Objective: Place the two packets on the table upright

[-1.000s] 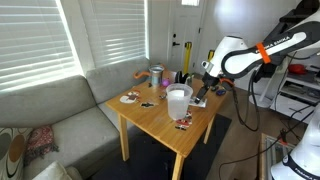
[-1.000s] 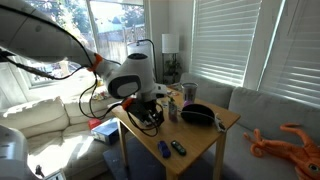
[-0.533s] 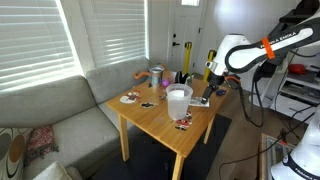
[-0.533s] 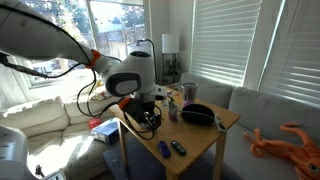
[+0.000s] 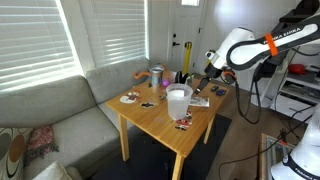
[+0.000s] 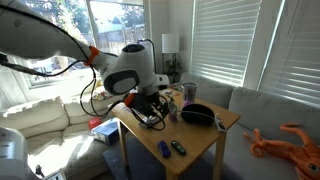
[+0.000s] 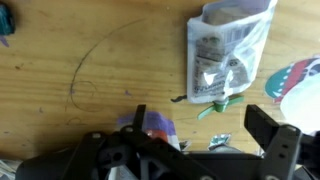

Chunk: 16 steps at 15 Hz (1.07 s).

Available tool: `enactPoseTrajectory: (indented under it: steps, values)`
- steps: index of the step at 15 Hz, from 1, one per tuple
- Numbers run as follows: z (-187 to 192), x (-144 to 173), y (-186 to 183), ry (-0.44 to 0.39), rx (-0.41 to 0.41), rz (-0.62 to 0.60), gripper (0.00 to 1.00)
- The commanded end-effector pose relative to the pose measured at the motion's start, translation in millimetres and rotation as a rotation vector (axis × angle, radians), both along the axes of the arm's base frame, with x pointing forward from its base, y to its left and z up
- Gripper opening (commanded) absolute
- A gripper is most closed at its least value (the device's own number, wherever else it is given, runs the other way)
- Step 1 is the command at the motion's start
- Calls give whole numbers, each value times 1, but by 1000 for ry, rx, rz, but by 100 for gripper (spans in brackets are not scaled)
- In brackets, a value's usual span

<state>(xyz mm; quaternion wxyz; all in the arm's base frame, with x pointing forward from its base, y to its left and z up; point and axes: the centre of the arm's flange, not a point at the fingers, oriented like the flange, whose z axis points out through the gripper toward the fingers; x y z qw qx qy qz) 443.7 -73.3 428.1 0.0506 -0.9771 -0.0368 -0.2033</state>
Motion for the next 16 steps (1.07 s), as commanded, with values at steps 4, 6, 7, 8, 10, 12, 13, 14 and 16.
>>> enactPoseTrajectory:
  steps: [4, 6, 7, 8, 10, 12, 13, 14, 16]
  values:
    - [-18, 11, 10, -40, 110, 113, 100]
    - [-25, 12, 8, -21, 93, 115, 100]
    - [-29, 12, 6, -13, 90, 115, 100]
    - [-32, 13, 5, -7, 88, 114, 100]
    - [-40, 15, 5, 2, 109, 110, 100]
    - [-47, 18, 5, 5, 128, 103, 100]
    - [-50, 19, 4, 9, 136, 96, 99]
    - [-53, 20, 4, 10, 142, 94, 95]
    - [-55, 22, 2, 8, 152, 88, 70]
